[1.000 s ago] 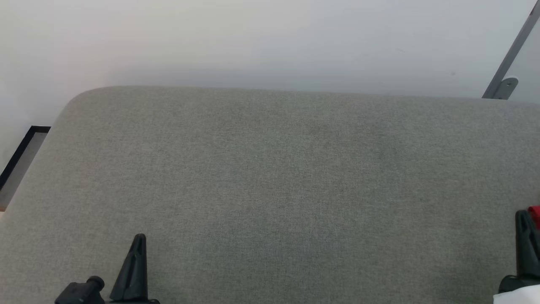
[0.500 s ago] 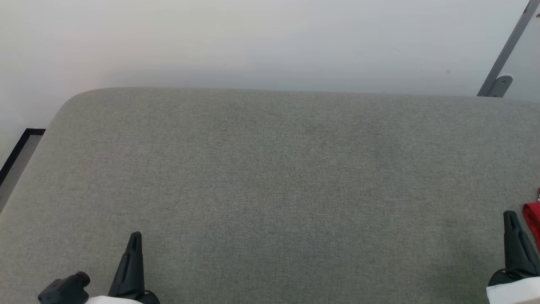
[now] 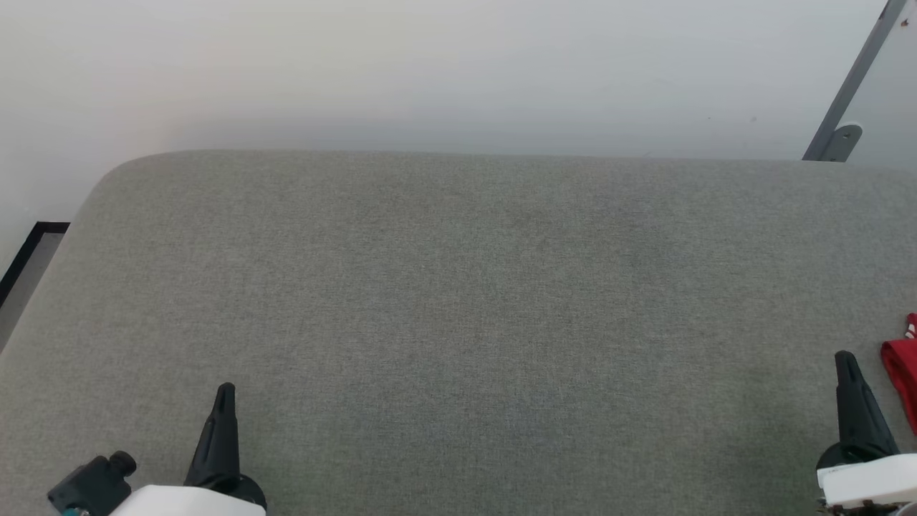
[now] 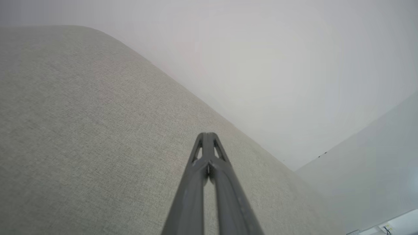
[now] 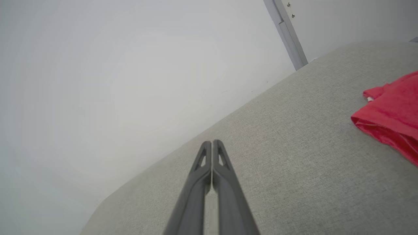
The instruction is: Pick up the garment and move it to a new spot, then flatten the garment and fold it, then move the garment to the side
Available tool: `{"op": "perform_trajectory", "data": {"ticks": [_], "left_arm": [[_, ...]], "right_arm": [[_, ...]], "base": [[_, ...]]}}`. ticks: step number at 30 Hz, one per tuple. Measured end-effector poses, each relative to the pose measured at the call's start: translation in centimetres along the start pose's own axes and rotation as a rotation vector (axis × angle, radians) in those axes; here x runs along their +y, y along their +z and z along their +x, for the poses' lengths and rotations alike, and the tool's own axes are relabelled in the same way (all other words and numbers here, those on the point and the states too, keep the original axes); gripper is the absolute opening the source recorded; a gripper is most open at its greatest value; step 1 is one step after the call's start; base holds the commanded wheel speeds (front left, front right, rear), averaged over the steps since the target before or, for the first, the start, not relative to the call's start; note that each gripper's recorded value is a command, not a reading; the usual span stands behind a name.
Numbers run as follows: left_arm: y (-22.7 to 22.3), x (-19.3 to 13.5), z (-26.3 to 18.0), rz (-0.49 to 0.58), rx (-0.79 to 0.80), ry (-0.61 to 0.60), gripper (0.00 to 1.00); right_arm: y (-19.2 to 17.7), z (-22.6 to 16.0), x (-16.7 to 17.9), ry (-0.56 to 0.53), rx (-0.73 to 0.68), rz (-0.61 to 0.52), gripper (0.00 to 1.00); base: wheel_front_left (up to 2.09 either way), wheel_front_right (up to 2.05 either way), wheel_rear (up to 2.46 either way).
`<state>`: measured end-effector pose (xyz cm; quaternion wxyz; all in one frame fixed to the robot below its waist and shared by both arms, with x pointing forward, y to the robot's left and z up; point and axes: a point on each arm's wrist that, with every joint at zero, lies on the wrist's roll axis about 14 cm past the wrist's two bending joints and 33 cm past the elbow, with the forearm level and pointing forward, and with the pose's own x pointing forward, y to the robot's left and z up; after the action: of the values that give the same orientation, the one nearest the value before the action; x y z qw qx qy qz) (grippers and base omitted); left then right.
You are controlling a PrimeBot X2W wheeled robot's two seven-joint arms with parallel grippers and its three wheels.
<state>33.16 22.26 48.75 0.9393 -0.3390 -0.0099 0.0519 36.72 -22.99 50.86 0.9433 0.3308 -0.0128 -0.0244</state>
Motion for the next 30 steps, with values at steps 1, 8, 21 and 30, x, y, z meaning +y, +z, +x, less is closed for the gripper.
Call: {"op": "perform_trajectory", "data": {"ticks": [1,8,21,30], "left_arm": [[0.0,0.0,0.1,-0.018,0.0,0.001,0.0],[-0.1,0.0,0.5,-0.104,0.01,0.009,0.0],[0.0,-0.4,1.5,-0.245,0.017,0.007,0.0],[0.0,-0.6,2.1,-0.345,0.027,0.006,0.0]], "right_arm": [[0.0,0.1,0.1,0.0,0.001,0.014,0.0],[-0.4,0.3,0.2,-0.004,0.011,0.108,0.0],[-0.9,0.6,0.4,-0.009,0.022,0.256,0.0],[-1.2,0.8,0.6,-0.013,0.03,0.359,0.0]], "base": [[0.0,0.0,0.0],[0.0,0.0,0.0],[0.0,0.0,0.0],[0.0,0.0,0.0]]}}
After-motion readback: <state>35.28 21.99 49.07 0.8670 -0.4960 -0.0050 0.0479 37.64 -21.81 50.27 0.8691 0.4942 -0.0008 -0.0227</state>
